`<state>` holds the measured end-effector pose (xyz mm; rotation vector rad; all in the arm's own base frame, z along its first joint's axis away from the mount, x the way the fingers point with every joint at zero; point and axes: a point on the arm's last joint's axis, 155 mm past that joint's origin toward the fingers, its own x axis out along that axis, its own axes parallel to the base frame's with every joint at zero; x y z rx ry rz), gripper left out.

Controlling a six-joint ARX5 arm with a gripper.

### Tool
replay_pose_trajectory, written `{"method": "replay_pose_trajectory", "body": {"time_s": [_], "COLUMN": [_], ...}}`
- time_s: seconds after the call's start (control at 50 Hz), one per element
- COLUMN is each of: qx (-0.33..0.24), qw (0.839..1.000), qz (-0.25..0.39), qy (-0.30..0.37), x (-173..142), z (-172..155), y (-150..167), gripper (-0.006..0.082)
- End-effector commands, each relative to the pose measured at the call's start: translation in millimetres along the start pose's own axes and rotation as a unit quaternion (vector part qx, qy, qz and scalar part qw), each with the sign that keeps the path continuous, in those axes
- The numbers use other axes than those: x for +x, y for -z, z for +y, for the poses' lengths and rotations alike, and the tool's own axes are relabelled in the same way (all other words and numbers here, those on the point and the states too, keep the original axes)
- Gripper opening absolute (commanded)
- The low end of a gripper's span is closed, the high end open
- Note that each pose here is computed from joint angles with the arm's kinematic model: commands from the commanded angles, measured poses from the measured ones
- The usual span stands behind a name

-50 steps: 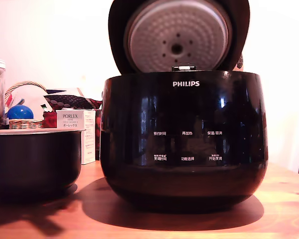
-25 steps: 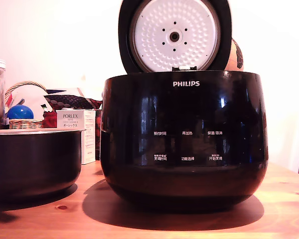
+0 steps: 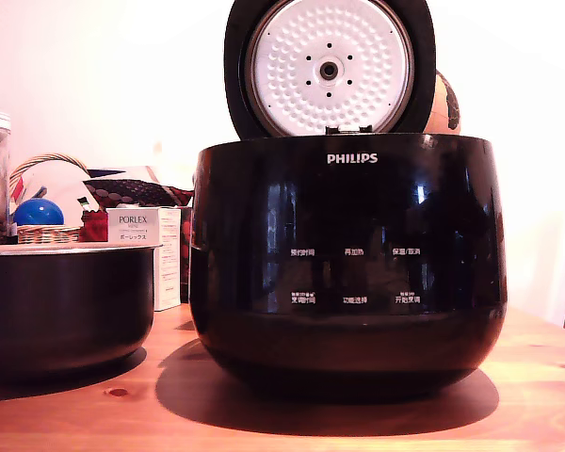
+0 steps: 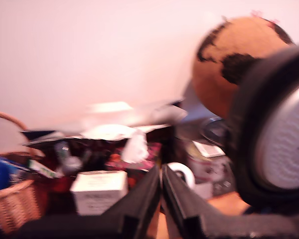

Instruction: Open the rice cooker by pressing the large metal button on the top of its lid with medium force

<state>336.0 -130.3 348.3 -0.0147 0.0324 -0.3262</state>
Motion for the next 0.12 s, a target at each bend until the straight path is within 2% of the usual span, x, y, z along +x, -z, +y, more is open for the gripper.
{"method": "replay_pose_trajectory", "body": {"time_s": [0.0, 0.1], "qx": [0.003, 0.003], "qw": [1.0, 1.0], "qz": [0.008, 0.009], "qy": [-0.002, -0.002], "x": [0.0, -0.4], "z": [1.0, 1.1], "y": [9.1, 9.2], "gripper": [-0.002, -0.0019]}}
